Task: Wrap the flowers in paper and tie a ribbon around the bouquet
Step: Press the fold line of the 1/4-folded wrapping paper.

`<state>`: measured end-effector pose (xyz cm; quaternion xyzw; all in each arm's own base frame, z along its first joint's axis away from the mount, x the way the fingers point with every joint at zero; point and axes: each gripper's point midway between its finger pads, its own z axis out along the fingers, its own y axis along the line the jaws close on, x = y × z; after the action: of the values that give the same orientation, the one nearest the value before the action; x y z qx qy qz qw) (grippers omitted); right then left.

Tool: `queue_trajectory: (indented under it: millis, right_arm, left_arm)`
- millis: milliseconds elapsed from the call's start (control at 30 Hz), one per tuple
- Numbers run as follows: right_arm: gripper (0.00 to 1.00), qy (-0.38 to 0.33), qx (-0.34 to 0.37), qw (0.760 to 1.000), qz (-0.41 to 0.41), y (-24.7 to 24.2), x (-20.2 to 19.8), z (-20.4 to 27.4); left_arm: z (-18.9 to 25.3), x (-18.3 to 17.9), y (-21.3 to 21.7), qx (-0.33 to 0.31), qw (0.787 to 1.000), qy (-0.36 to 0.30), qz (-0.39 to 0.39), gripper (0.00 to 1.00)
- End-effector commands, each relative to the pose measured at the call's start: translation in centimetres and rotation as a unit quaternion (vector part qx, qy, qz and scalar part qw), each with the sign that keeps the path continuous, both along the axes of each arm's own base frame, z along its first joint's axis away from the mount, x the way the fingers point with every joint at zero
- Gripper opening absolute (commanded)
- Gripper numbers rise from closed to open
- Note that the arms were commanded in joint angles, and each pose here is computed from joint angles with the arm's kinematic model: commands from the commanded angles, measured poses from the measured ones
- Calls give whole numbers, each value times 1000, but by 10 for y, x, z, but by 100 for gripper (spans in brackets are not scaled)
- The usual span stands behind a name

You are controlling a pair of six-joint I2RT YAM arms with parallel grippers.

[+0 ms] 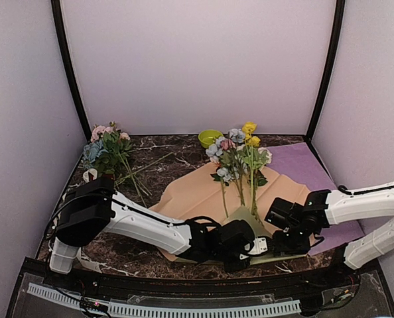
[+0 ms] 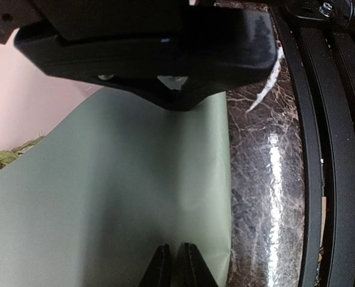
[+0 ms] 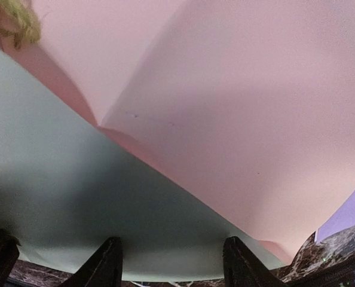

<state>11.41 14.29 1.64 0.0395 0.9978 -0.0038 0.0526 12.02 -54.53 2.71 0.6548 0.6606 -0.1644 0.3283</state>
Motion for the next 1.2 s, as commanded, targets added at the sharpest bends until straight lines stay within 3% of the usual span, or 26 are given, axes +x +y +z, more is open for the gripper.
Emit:
queue_trajectory:
  millis: [0,100,200,367,500,600,700,867,1000,1167]
  right_arm:
    - [68,-37,8,999,13,4,12,19]
    - [89,-61,5,998,-14,0,19,33]
    - [95,-69,8,996,-57,-2,22,49]
    - [83,-40,56,980,-185,3,11,59]
    - [67,-28,107,949,-296,12,9,61]
    - [64,-33,139,925,-353,16,13,69]
    - [62,-56,144,917,-367,11,17,84]
    - [62,-100,88,925,-357,-14,21,115]
    - [60,-108,95,929,-340,-12,24,132]
    - [36,-58,194,927,-316,40,20,92]
  left_arm:
    - [-15,-1,12,29,1000,8,-3,10]
    - [-18,-4,15,33,999,17,-3,9]
    - [-20,-4,17,35,999,18,-2,9]
    - [-21,-5,17,36,999,23,1,9]
    - [-22,-4,18,36,999,24,6,9]
    - [-23,-5,19,36,999,26,7,9]
    - [-25,-4,20,38,999,26,7,9]
    - [-25,-5,20,37,999,25,0,9]
    - [-26,-2,22,39,999,26,2,9]
    - [-28,-2,23,41,999,27,3,9]
